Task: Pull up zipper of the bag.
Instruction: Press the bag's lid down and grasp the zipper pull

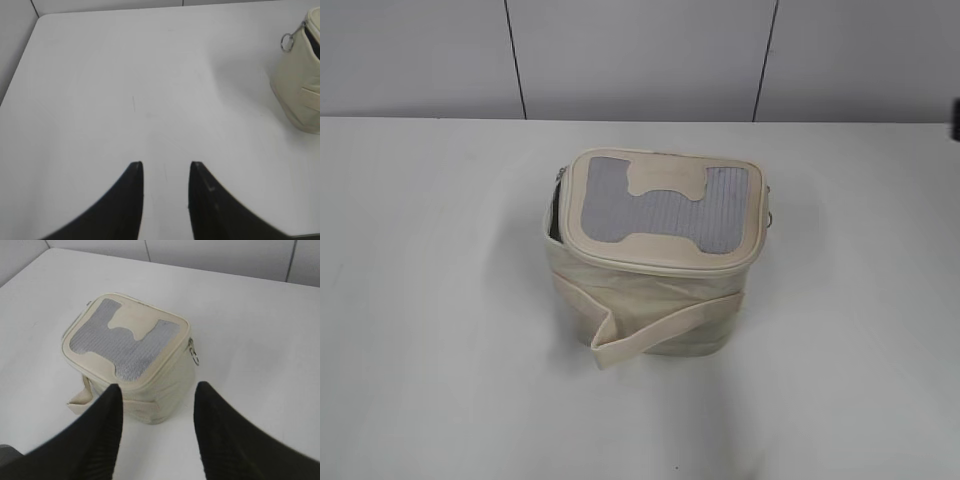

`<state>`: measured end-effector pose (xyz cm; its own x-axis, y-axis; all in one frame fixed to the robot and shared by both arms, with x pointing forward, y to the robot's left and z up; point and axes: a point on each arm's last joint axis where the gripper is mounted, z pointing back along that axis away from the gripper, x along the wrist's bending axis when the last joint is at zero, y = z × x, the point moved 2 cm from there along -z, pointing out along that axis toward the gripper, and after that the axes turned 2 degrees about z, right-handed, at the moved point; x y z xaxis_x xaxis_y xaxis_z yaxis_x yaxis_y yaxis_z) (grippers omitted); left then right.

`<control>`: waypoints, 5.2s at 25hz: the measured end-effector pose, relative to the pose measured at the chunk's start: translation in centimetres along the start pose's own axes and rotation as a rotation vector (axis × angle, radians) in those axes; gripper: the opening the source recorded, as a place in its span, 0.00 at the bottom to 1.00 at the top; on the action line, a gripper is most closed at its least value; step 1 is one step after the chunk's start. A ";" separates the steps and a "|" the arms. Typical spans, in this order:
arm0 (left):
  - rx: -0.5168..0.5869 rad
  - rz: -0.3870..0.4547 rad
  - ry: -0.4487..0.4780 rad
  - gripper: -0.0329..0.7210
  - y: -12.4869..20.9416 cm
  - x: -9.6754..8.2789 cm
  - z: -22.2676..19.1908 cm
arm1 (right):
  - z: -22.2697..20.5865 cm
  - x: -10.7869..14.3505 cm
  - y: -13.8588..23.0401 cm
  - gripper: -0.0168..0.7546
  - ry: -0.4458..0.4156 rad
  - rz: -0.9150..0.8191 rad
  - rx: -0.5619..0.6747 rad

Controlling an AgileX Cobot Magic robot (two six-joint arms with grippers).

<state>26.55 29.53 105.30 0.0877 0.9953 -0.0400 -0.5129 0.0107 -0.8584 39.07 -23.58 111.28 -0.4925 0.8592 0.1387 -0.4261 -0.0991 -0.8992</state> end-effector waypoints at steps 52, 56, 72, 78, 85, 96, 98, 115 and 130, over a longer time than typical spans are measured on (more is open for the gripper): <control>0.156 0.432 0.656 0.36 -7.0 -3.7 -19.4 | -37.2 0.8 -2.5 0.57 -0.735 0.216 0.508; 0.161 0.447 0.659 0.36 -6.9 -3.6 -20.0 | -37.3 2.5 -1.9 0.57 -0.741 0.257 0.543; 0.155 0.467 0.645 0.36 -6.7 -3.3 -20.9 | -37.7 2.8 -0.3 0.17 -0.666 0.353 0.658; 0.164 0.497 0.742 0.45 -7.8 -3.4 -23.9 | -37.8 2.9 -0.2 0.17 -0.671 0.344 0.654; 0.271 0.365 0.870 0.56 -7.1 -5.4 -28.6 | -37.8 2.9 -0.3 0.17 -0.673 0.340 0.653; 0.336 0.340 0.920 0.57 -5.5 -8.1 -30.1 | -37.8 3.0 -0.3 0.17 -0.678 0.333 0.650; 0.345 0.333 0.894 0.57 -5.3 -8.7 -30.4 | -37.8 3.0 -0.3 0.17 -0.681 0.328 0.648; 0.336 0.327 0.781 0.46 -5.7 -10.3 -31.5 | -37.8 3.1 -0.3 0.17 -0.684 0.321 0.645; 0.363 0.341 0.816 0.45 -5.4 -10.8 -31.3 | -37.9 3.1 -0.2 0.17 -0.685 0.320 0.646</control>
<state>55.16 15.74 94.36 0.3823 0.5783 -0.7207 -0.8426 -0.1021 -0.5288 66.38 -1.92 96.22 -0.9015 0.2892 0.3219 -0.4281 -0.7045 -0.5660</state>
